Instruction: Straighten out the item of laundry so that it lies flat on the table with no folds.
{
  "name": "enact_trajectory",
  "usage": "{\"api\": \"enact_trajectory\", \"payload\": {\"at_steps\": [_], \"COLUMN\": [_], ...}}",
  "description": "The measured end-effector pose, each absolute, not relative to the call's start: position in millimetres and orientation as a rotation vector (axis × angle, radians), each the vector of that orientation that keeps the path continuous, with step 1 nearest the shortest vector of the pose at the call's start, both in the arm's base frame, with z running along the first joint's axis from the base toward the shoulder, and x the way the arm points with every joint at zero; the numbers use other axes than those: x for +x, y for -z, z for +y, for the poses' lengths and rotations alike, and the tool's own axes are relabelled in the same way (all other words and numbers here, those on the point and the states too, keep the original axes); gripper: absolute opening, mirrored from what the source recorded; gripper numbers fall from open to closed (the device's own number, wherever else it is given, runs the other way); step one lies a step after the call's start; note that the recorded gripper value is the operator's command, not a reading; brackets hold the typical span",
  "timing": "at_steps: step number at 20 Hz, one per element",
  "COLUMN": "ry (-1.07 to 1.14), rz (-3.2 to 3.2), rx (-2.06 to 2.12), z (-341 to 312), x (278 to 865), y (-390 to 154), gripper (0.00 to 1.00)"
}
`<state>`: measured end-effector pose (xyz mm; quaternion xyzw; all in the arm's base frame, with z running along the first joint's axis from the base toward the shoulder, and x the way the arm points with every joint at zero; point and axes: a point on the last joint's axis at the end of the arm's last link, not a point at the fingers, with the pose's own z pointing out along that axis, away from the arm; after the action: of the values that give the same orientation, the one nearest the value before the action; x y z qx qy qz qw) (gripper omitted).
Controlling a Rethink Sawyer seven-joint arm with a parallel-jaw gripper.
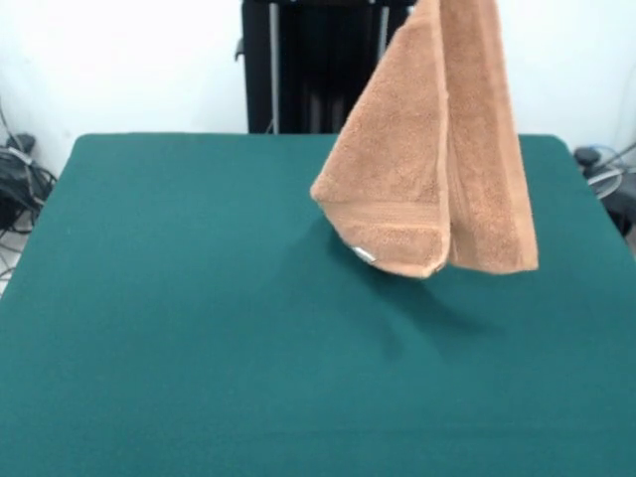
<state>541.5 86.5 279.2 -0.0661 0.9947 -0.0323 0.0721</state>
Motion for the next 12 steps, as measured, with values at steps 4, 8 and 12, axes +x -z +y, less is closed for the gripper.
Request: {"api": "enact_trajectory", "payload": {"at_steps": [4,8,12], "ry": [0.113,0.118,0.118], "rz": [2.987,2.986,2.984], "rx": [-0.158,-0.110,-0.015], "z": [119.1,141.7,164.1], "x": [525.1,513.6,500.5], "y": [-278.6,-278.8,-279.0], "gripper": [0.00,0.00,0.00]}}
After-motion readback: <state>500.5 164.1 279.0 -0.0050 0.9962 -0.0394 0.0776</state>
